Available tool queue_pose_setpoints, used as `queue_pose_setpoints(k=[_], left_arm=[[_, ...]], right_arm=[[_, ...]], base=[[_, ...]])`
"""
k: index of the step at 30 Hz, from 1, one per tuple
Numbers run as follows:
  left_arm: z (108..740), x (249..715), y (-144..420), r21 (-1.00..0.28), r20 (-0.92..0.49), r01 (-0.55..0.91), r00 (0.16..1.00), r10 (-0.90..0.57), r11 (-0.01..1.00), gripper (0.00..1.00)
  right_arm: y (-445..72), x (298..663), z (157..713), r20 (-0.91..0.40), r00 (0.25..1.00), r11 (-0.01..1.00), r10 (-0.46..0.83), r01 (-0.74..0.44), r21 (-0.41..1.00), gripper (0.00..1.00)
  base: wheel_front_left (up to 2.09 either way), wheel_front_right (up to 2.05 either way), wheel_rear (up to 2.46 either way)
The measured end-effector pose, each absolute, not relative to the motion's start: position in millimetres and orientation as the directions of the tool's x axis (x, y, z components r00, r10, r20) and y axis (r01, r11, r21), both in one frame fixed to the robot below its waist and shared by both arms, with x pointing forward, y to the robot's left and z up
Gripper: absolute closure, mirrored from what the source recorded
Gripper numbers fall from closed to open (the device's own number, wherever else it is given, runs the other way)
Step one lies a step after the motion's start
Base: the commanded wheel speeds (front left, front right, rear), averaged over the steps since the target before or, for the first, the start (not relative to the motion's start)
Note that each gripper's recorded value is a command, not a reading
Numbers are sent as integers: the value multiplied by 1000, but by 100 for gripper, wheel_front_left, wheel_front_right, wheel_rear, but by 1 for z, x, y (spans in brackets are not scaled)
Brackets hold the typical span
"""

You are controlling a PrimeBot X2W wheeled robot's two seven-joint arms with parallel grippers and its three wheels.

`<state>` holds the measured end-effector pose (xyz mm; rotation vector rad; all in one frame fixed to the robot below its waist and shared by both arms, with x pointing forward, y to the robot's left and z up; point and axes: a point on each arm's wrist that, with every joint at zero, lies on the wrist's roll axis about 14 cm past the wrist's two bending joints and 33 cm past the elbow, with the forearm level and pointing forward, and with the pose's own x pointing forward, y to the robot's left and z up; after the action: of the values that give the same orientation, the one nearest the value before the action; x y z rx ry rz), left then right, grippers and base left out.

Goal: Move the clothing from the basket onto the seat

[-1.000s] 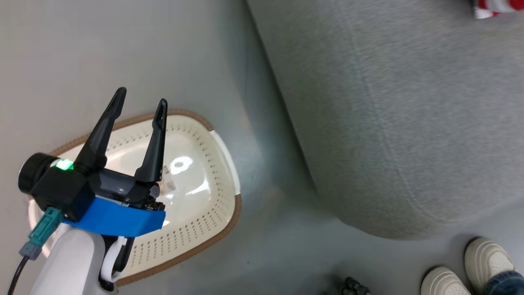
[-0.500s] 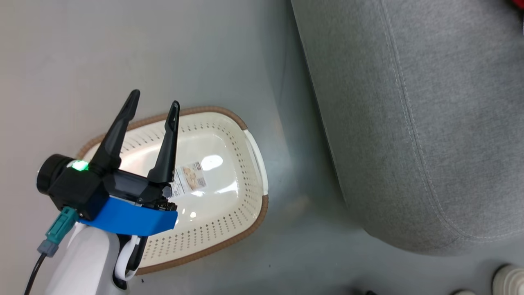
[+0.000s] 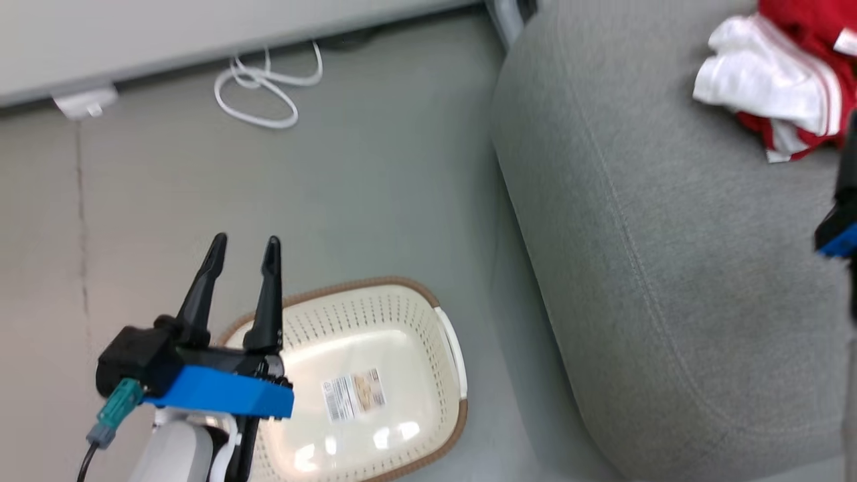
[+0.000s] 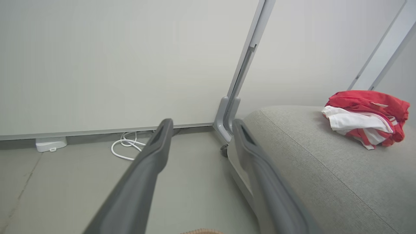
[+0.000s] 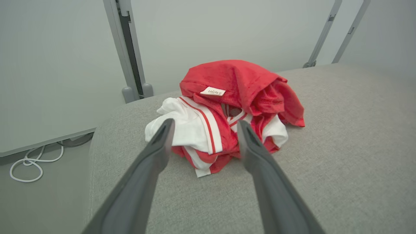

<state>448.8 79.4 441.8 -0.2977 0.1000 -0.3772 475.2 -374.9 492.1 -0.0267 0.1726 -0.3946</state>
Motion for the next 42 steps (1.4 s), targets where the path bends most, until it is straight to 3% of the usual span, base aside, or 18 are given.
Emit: queue_pose_setpoints(k=[11, 20, 30, 42], left_arm=[[483, 402, 134, -293, 29, 180, 983, -179, 939, 0], [475, 365, 181, -281, -5, 27, 1000, -30, 959, 0], [460, 335, 200, -278, -54, -54, 998, 40, 959, 0], [455, 332, 199, -280, -70, -61, 997, 43, 958, 0]], right_arm=[[-263, 430, 520, -15, 990, 990, -139, 139, -9, 0], [-182, 410, 515, -18, 998, 997, 67, -67, 27, 0], [-163, 393, 507, -35, 993, 992, 116, -114, 53, 0], [-161, 381, 496, -63, 990, 989, 123, -117, 95, 0]], base=[[0, 0, 0], [0, 0, 0], [0, 0, 0], [0, 0, 0]])
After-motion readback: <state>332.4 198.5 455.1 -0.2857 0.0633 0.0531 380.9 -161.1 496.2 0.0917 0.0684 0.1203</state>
